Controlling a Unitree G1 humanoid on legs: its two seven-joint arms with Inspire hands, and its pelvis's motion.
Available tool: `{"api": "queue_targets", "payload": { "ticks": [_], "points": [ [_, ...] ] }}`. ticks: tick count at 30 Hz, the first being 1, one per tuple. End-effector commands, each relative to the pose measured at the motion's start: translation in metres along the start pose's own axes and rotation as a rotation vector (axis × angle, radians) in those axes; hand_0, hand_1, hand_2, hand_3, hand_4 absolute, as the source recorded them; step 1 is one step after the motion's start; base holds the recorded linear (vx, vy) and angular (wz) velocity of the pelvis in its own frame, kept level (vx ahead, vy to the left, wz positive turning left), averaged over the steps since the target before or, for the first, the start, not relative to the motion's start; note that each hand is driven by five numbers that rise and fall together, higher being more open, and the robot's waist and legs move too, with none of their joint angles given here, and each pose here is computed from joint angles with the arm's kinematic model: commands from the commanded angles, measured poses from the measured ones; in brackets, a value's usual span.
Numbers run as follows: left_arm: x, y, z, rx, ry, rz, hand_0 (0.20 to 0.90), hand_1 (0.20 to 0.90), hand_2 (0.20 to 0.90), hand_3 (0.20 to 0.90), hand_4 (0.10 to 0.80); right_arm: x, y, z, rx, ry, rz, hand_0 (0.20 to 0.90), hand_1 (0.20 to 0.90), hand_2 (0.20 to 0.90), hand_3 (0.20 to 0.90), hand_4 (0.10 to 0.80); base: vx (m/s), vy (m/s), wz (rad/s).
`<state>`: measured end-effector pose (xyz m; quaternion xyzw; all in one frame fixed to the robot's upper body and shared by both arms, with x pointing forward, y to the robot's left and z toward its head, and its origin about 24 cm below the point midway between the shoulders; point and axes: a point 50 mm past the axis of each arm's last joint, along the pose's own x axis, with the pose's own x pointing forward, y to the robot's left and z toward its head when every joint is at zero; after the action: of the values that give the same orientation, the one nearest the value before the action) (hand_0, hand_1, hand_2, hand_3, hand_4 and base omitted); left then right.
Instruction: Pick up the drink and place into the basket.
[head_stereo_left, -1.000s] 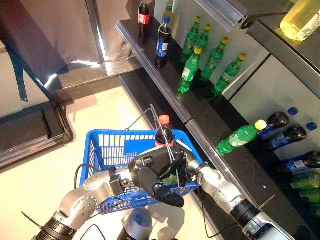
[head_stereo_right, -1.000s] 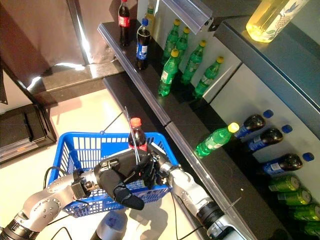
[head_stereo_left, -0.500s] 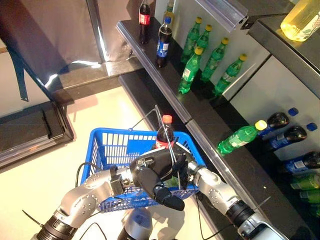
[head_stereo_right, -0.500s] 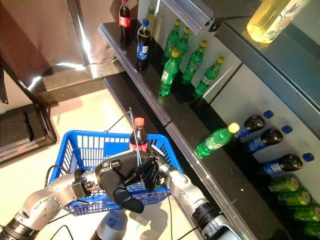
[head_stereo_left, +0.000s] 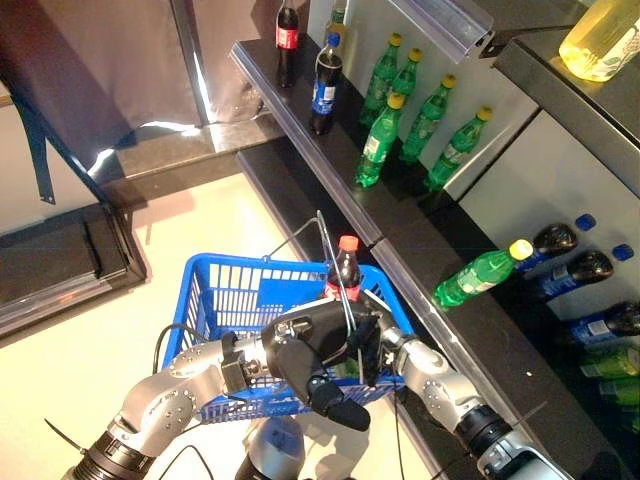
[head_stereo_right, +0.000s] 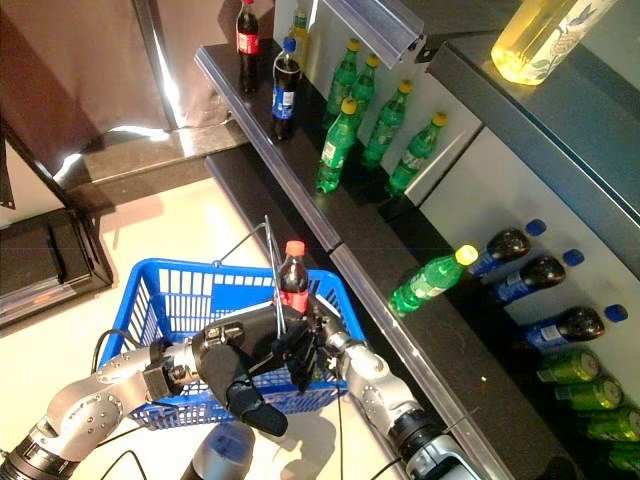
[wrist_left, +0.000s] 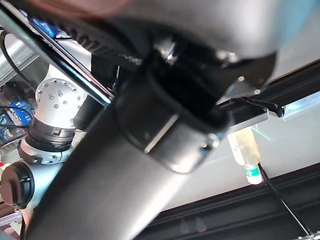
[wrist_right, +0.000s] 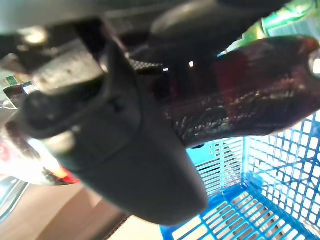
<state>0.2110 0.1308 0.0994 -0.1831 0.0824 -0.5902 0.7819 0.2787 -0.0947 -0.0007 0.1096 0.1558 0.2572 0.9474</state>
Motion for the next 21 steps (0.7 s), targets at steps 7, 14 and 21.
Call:
{"api": "queue_targets", "payload": {
  "ticks": [7, 14, 21],
  "points": [
    [0.041, -0.079, 0.064, 0.174, -0.435, -0.657, 0.3, 0.3, 0.3, 0.2, 0.1, 0.004, 0.025, 0.041, -0.268, -0.138, 0.249, 0.3, 0.3, 0.3, 0.2, 0.1, 0.003, -0.006, 0.01],
    [0.042, -0.081, 0.065, 0.176, -0.424, -0.669, 0.3, 0.3, 0.3, 0.2, 0.1, 0.007, 0.038, 0.052, -0.47, -0.098, 0.347, 0.3, 0.3, 0.3, 0.2, 0.1, 0.004, -0.007, 0.02],
    [0.046, -0.085, 0.068, 0.182, -0.408, -0.697, 0.3, 0.3, 0.3, 0.2, 0.1, 0.013, 0.057, 0.061, -0.745, -0.055, 0.442, 0.3, 0.3, 0.3, 0.2, 0.1, 0.0, 0.0, 0.0]
  ]
}}
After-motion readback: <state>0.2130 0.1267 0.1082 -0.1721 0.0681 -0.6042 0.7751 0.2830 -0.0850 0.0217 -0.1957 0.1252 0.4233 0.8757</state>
